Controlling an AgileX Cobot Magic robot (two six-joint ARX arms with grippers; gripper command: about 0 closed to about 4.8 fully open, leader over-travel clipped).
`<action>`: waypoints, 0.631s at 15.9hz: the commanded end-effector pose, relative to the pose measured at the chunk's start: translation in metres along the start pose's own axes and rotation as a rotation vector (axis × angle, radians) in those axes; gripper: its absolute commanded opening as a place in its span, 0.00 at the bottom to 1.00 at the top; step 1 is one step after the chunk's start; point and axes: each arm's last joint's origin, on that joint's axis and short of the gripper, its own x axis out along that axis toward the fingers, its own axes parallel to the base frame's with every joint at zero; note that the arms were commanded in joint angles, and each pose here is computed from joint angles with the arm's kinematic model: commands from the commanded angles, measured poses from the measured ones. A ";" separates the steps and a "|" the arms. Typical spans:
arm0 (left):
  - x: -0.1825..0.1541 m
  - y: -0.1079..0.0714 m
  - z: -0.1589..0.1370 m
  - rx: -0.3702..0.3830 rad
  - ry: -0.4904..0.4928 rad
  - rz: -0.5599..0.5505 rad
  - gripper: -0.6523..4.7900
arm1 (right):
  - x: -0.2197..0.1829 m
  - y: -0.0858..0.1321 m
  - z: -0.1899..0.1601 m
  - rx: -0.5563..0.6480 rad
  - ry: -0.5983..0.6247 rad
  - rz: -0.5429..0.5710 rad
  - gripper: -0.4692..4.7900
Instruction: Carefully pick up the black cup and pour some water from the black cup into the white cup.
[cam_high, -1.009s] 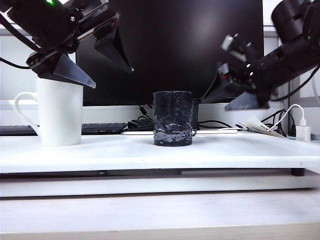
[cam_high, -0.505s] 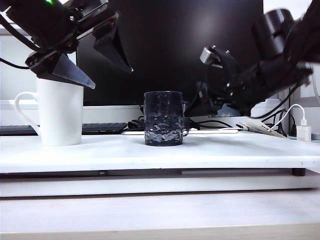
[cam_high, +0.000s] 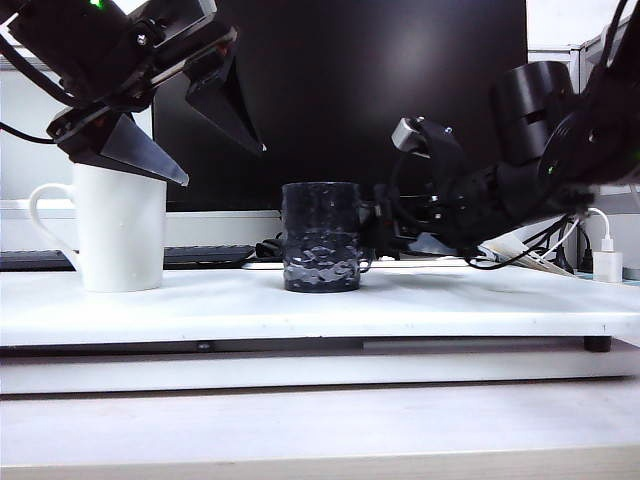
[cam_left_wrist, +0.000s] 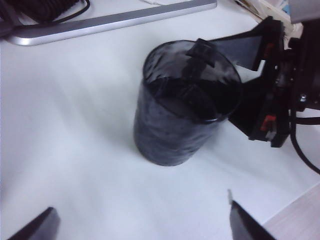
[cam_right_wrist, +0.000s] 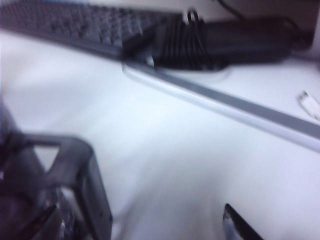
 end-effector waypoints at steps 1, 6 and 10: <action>-0.001 0.000 0.001 0.001 -0.002 -0.002 1.00 | 0.001 0.000 0.009 0.000 -0.083 -0.030 0.81; -0.001 0.000 -0.001 0.000 0.023 0.004 1.00 | 0.001 0.000 0.012 0.010 -0.111 -0.029 0.60; -0.001 0.001 -0.004 -0.002 0.046 0.008 1.00 | 0.001 0.000 0.012 0.012 -0.112 -0.025 0.35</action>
